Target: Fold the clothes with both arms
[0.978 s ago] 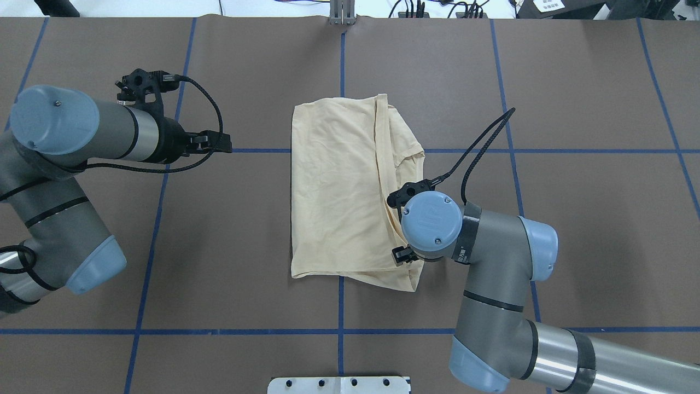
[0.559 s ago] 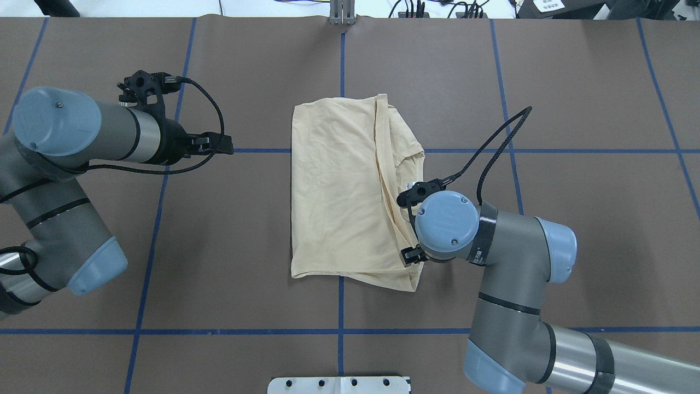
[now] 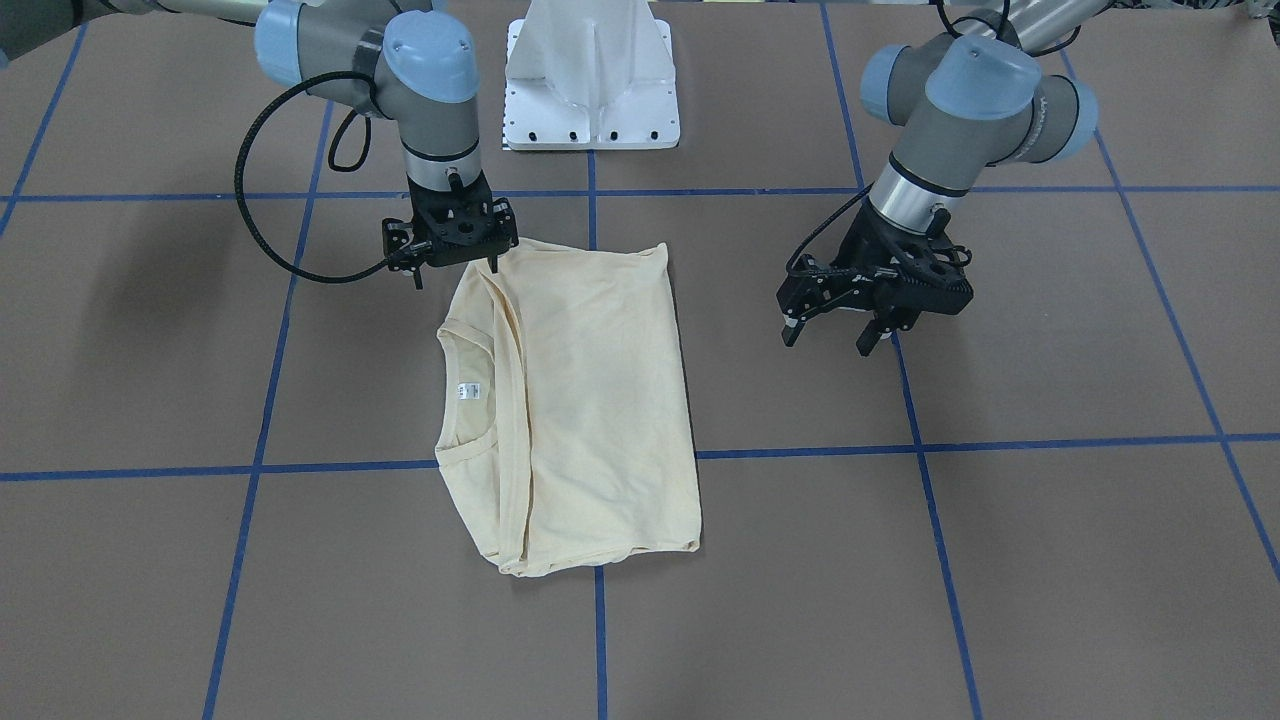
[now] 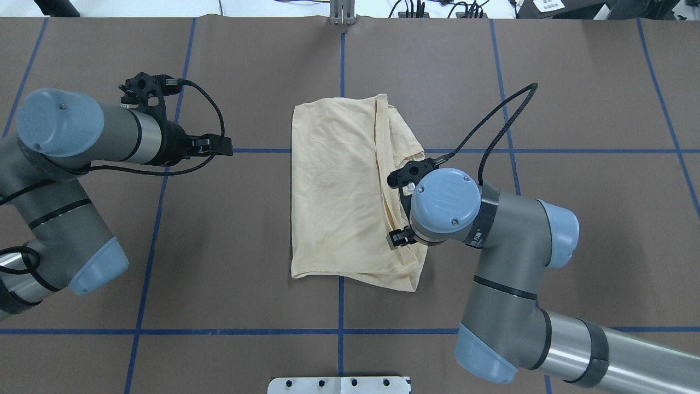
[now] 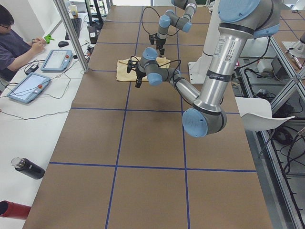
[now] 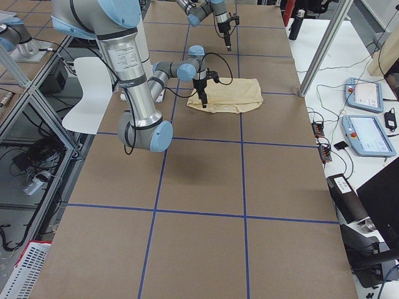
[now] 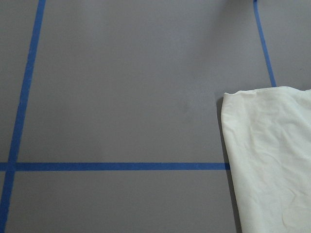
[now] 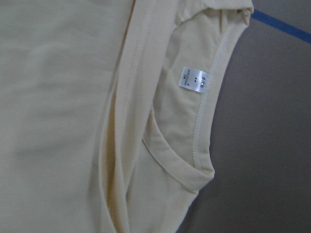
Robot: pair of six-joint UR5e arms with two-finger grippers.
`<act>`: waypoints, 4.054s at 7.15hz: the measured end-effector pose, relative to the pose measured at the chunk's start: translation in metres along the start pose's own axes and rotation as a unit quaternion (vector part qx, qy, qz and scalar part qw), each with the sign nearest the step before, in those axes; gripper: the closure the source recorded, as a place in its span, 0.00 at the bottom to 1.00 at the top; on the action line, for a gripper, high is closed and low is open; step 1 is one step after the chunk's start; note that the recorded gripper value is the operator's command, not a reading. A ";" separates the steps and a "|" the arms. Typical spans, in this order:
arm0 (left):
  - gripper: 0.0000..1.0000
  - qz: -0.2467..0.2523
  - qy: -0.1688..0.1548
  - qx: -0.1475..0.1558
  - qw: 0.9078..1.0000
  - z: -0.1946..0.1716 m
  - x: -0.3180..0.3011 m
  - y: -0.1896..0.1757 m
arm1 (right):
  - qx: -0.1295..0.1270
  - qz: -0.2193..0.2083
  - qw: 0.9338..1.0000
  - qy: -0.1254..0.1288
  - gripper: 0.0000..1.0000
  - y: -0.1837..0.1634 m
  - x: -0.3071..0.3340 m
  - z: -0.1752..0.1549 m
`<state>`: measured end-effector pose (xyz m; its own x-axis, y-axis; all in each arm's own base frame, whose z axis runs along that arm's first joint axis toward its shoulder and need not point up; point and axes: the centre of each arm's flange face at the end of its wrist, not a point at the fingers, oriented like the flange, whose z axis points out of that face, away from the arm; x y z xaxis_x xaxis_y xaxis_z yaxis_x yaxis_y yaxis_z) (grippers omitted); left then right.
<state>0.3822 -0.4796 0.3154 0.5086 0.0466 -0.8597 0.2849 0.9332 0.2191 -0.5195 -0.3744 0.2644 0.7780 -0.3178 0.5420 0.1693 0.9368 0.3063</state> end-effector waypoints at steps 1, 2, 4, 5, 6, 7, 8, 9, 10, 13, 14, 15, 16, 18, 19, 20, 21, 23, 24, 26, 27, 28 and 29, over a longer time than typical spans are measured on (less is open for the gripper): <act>0.01 0.000 -0.002 -0.001 1.000 0.002 -0.002 0.000 | 0.007 -0.001 1.000 0.000 0.00 -0.014 -0.011 0.005; 0.01 0.001 -0.002 -0.001 1.000 0.004 -0.003 0.000 | 0.018 -0.003 1.000 -0.002 0.00 -0.026 -0.018 0.019; 0.01 0.001 -0.002 -0.001 1.000 0.006 -0.004 0.000 | 0.032 -0.009 0.999 -0.006 0.00 -0.038 -0.021 0.045; 0.01 0.001 -0.001 -0.001 1.000 0.007 -0.004 0.000 | 0.034 -0.009 0.999 -0.006 0.00 -0.041 -0.020 0.048; 0.01 0.000 -0.001 -0.001 1.000 0.007 -0.003 -0.001 | 0.035 -0.008 0.999 -0.006 0.00 -0.043 -0.018 0.048; 0.01 -0.001 0.000 0.000 1.000 0.006 -0.002 -0.001 | 0.035 -0.007 0.999 -0.006 0.00 -0.044 -0.015 0.049; 0.01 -0.002 0.000 0.000 1.000 0.007 -0.002 -0.001 | 0.034 -0.006 0.999 -0.004 0.00 -0.044 -0.013 0.050; 0.01 -0.002 -0.002 -0.001 1.000 0.010 -0.001 -0.002 | 0.032 -0.005 0.999 -0.003 0.00 -0.043 -0.011 0.051; 0.01 -0.003 -0.003 -0.002 1.000 0.013 0.000 -0.003 | 0.030 -0.004 1.000 0.000 0.00 -0.043 -0.008 0.053; 0.01 -0.002 -0.001 -0.001 1.000 0.014 0.004 -0.005 | 0.024 0.002 1.000 0.011 0.00 -0.044 0.006 0.058; 0.01 -0.002 -0.001 -0.001 1.000 0.015 0.004 -0.005 | 0.023 0.006 1.000 0.014 0.00 -0.047 0.012 0.057; 0.01 -0.002 -0.001 -0.001 1.000 0.015 0.005 -0.006 | 0.022 0.010 1.000 0.016 0.00 -0.050 0.022 0.055; 0.01 -0.002 -0.001 -0.001 1.000 0.016 0.005 -0.006 | 0.021 0.012 1.000 0.017 0.00 -0.048 0.035 0.053; 0.01 -0.002 -0.001 -0.001 1.000 0.017 0.006 -0.007 | 0.016 0.011 1.000 0.023 0.00 -0.040 0.050 0.041; 0.01 -0.002 0.000 0.000 1.000 0.016 0.007 -0.008 | 0.013 0.011 1.000 0.026 0.00 -0.036 0.050 0.026; 0.01 -0.001 0.001 0.000 1.000 0.016 0.008 -0.008 | 0.010 0.011 0.999 0.030 0.00 -0.035 0.049 0.014; 0.01 -0.001 0.001 0.000 1.000 0.016 0.009 -0.008 | 0.013 0.009 0.999 0.031 0.00 -0.038 0.045 0.007; 0.01 0.000 0.000 -0.001 1.000 0.017 0.008 -0.008 | 0.026 0.006 0.999 0.029 0.00 -0.064 0.027 0.007; 0.01 0.000 0.000 -0.001 1.000 0.019 0.008 -0.008 | 0.039 0.006 0.999 0.025 0.00 -0.081 0.021 0.014; 0.01 0.000 0.002 0.000 1.000 0.019 0.008 -0.008 | 0.068 0.012 0.997 0.023 0.00 -0.122 0.015 0.029; 0.01 0.000 0.002 0.000 1.000 0.020 0.008 -0.008 | 0.075 0.014 0.997 0.031 0.00 -0.139 0.015 0.036; 0.01 -0.001 0.001 -0.001 1.000 0.021 0.007 -0.008 | 0.077 0.012 0.996 0.040 0.00 -0.150 0.019 0.045; 0.01 -0.001 0.000 -0.001 1.000 0.022 0.006 -0.008 | 0.076 0.010 0.996 0.049 0.00 -0.157 0.028 0.056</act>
<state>0.4009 -0.4948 0.3189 0.5074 0.0449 -0.8606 0.2839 0.9342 0.2162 -0.5582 -0.5381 0.2748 0.8371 -0.2757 0.4725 0.0647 0.9076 0.4149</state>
